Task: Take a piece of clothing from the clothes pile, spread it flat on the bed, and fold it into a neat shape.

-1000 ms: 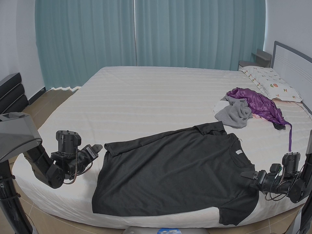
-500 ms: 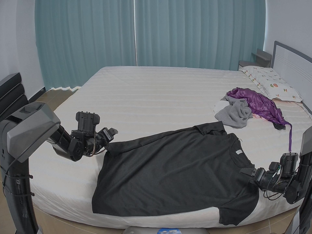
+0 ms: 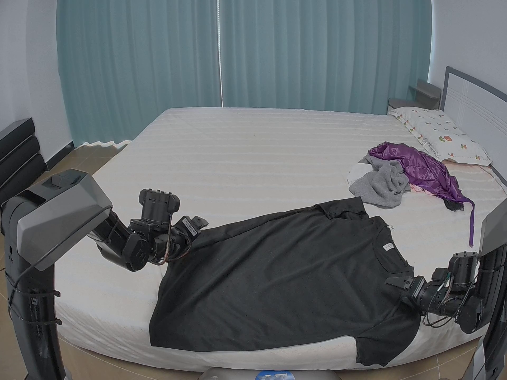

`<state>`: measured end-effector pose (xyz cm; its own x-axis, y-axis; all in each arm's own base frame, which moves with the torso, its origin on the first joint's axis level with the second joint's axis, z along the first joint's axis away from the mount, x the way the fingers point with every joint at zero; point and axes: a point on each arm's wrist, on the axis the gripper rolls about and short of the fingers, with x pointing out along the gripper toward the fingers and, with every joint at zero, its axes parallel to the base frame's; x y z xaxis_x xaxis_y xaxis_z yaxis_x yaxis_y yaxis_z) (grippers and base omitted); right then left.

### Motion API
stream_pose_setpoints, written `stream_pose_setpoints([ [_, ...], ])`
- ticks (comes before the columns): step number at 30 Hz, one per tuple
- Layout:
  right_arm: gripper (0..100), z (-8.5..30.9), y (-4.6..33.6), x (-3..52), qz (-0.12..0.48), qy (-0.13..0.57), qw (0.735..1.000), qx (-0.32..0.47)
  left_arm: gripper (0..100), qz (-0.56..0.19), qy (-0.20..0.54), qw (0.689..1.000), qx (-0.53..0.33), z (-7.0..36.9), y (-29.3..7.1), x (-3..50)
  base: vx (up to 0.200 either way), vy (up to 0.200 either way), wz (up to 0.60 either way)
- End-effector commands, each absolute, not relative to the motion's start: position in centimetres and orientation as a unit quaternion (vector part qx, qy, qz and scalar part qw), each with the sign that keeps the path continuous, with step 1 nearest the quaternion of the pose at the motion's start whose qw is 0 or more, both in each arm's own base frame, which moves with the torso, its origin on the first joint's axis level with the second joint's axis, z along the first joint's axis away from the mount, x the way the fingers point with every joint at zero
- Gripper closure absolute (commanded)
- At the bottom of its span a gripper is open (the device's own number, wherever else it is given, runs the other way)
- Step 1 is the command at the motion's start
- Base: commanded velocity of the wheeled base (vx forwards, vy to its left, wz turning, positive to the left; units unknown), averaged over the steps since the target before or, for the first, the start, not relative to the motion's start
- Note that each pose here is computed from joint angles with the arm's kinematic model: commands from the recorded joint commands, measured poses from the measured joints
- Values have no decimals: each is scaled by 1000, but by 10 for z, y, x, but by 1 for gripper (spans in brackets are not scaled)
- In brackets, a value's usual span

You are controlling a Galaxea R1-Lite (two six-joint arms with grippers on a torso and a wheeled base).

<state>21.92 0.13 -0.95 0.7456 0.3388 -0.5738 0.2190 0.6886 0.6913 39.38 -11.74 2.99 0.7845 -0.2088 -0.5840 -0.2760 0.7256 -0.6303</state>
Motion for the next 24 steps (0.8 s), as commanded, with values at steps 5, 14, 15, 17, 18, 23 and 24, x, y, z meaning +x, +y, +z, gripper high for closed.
stream_pose_setpoints([
  [5, 0, -12, 2, 215, 32, 367, 842, 394, 0, 6, 350, 866, -357, 25, -132, 383, 0, 0, 0],
  [14, 0, -13, 4, 215, 32, 371, 841, 393, 0, 17, 362, 864, -349, -1, -136, 404, 0, 0, 0],
  [15, 0, -14, 4, 215, 32, 371, 840, 393, 0, 16, 355, 866, -353, 1, -135, 409, 0, 0, 0],
  [17, 0, -14, 4, 215, 34, 372, 841, 392, 0, 15, 341, 869, -357, 4, -134, 417, 0, 0, 0],
  [18, 0, -14, 4, 215, 33, 372, 840, 393, 0, 20, 319, 874, -367, 8, -128, 431, 0, 0, 0],
  [23, 0, -14, 7, 214, 38, 374, 840, 391, 0, 75, 221, 883, -407, 16, -102, 478, 0, 0, 0],
  [24, 0, -14, 6, 215, 38, 374, 841, 391, 0, 86, 204, 878, -424, 18, -98, 484, 0, 0, 0],
])
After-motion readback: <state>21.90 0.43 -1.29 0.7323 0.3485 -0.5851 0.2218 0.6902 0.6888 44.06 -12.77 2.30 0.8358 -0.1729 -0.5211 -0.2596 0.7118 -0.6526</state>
